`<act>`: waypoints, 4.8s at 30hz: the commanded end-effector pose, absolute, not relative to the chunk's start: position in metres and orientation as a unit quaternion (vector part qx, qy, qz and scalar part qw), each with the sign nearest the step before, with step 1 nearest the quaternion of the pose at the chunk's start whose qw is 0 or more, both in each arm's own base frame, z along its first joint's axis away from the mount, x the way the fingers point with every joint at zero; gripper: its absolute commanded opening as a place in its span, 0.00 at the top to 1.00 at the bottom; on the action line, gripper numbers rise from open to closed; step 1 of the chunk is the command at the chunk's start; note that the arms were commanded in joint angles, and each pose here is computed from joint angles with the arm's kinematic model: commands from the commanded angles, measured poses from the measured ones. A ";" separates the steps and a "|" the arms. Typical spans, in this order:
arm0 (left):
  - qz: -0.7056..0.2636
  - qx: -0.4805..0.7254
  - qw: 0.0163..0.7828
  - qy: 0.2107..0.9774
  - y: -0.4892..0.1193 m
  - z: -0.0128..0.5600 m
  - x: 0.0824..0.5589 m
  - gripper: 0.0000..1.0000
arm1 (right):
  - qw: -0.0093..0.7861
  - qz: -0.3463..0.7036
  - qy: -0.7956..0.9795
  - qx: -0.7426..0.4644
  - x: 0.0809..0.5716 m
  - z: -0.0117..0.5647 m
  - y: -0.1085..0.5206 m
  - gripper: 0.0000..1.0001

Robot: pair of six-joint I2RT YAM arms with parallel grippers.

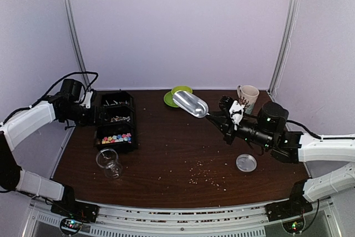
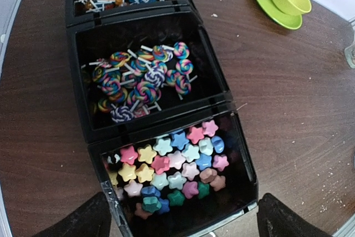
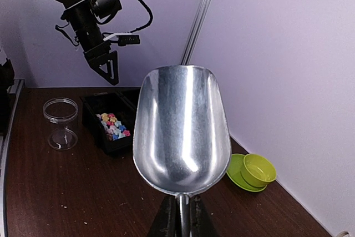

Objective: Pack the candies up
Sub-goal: Move the plate to the center of the board, then adjust the fake candies in the storage box.

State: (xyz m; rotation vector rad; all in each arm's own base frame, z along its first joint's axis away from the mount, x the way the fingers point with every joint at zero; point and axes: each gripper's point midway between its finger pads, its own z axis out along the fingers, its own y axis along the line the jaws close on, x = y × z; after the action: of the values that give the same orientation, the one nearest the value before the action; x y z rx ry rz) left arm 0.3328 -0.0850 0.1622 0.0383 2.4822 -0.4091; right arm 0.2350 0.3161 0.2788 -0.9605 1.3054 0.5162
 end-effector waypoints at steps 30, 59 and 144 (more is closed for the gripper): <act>-0.103 -0.057 0.204 0.972 -0.041 0.083 0.344 0.81 | 0.630 0.256 0.612 -0.404 0.208 0.304 0.307 1.00; -0.097 0.082 0.191 0.973 -0.113 0.082 0.345 1.00 | 0.617 0.245 0.637 -0.391 0.207 0.265 0.295 1.00; -0.013 0.292 0.124 0.948 -0.282 0.040 0.349 0.77 | 0.561 0.082 0.757 -0.325 0.230 0.271 0.255 1.00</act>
State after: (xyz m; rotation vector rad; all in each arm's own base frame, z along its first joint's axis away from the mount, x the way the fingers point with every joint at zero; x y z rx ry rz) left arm 0.3414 -0.2837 0.0410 0.8608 2.7669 -0.0809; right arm 0.2300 0.2602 0.2595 -0.8040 1.8102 0.1927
